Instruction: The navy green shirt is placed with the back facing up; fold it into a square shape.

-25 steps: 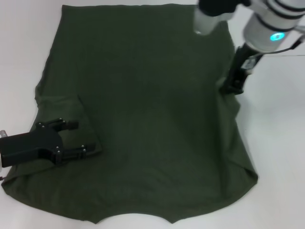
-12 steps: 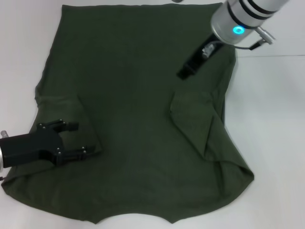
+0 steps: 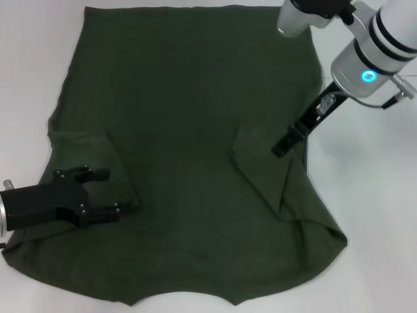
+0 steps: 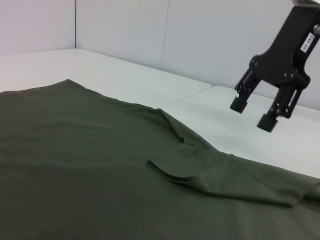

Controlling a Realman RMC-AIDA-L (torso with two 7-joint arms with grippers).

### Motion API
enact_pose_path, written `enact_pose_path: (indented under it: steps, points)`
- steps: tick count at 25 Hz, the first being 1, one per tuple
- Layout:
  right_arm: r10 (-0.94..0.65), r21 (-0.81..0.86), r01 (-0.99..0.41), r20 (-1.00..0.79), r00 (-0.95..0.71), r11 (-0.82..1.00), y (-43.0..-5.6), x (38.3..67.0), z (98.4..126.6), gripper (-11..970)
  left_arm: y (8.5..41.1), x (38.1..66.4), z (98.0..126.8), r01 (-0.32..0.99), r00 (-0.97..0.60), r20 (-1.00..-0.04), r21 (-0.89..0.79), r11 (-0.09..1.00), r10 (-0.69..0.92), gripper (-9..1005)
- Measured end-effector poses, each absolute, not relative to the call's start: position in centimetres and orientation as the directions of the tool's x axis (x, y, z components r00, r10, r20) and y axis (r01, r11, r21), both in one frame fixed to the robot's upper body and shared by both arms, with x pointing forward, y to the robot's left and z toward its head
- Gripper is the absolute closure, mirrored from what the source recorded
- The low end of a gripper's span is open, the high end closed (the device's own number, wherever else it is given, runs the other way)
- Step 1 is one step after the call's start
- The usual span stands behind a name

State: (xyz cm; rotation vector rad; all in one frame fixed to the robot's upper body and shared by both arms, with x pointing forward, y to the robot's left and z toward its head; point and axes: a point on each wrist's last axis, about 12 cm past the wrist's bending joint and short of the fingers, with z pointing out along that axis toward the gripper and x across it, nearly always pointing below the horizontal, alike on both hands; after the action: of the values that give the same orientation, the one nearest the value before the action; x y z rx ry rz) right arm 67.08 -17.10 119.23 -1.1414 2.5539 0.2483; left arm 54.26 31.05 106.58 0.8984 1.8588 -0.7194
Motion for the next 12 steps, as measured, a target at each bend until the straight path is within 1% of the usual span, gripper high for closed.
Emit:
enact_pose_path:
  steps: [6, 12]
  points:
    - [-0.6, 0.127, -0.678, -0.369, -0.71, 0.724, -18.7, 66.7, 117.1, 37, 30.8, 54.2, 106.5, 0.825, -0.312, -0.906, -0.108, 0.555, 0.287, 137]
    - [-0.509, 0.21, -0.615, -0.396, -0.764, 0.76, -19.7, 66.0, 115.0, 38, 30.6, 54.3, 106.3, 0.829, -0.312, -0.901, -0.104, 0.549, 0.3, 136]
